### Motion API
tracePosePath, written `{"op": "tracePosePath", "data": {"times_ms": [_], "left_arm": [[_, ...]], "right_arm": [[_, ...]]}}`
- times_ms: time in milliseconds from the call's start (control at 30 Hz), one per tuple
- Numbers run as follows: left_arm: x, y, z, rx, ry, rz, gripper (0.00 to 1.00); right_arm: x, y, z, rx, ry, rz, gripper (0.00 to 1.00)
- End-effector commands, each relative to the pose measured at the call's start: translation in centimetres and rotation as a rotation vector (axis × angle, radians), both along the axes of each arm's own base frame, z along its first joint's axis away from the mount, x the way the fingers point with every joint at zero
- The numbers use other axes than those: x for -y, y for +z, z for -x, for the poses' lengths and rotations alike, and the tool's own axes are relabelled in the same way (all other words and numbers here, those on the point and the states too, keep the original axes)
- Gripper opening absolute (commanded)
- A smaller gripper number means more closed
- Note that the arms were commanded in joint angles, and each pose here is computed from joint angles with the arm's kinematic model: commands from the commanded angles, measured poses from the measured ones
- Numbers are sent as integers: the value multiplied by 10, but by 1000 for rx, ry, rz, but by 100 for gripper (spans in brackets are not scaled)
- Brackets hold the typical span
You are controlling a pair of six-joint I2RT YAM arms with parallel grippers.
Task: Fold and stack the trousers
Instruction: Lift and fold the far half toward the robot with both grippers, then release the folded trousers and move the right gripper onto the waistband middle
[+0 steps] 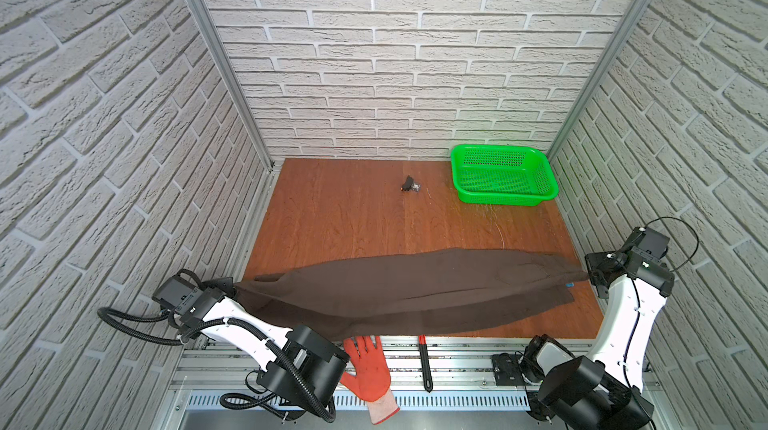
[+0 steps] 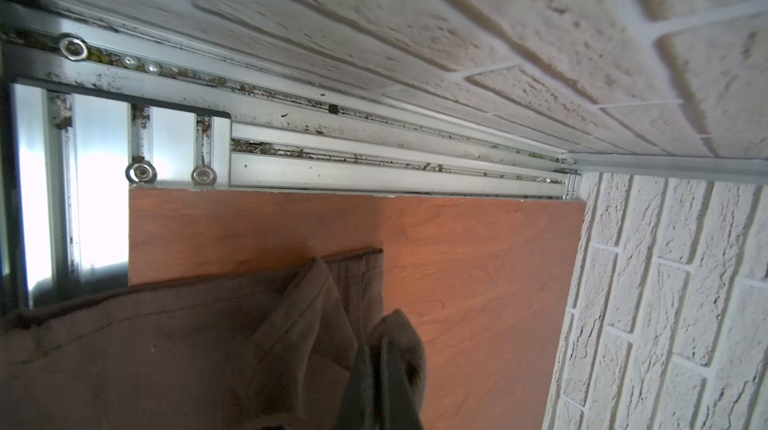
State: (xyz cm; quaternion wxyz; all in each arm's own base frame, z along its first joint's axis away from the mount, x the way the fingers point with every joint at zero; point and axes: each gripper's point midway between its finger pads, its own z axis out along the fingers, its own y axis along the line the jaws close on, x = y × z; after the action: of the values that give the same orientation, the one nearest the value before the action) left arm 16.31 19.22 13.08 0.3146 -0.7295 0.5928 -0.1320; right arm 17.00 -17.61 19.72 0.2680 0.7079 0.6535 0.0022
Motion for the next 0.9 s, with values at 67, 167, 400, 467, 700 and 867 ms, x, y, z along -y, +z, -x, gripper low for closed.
{"op": "tracePosePath", "data": {"times_ms": [67,167,400,467,700,867], "left_arm": [[-14,4,16,-64,61,-15,0],[-18,-7,36,-169,94,-38,0],[-24,-30,57,-285,128,-80,0],[-24,-36,60,-299,130,-78,0],[-27,-52,70,-339,143,-54,0],[-28,-58,72,-337,150,-35,0]], "right_arm": [[22,15,12,-67,-41,92,5],[22,-2,18,-110,-41,90,5],[27,-37,33,-208,-64,108,5],[28,-44,38,-229,-79,118,5],[34,-67,49,-334,-84,106,5],[35,-75,48,-341,-81,89,5]]}}
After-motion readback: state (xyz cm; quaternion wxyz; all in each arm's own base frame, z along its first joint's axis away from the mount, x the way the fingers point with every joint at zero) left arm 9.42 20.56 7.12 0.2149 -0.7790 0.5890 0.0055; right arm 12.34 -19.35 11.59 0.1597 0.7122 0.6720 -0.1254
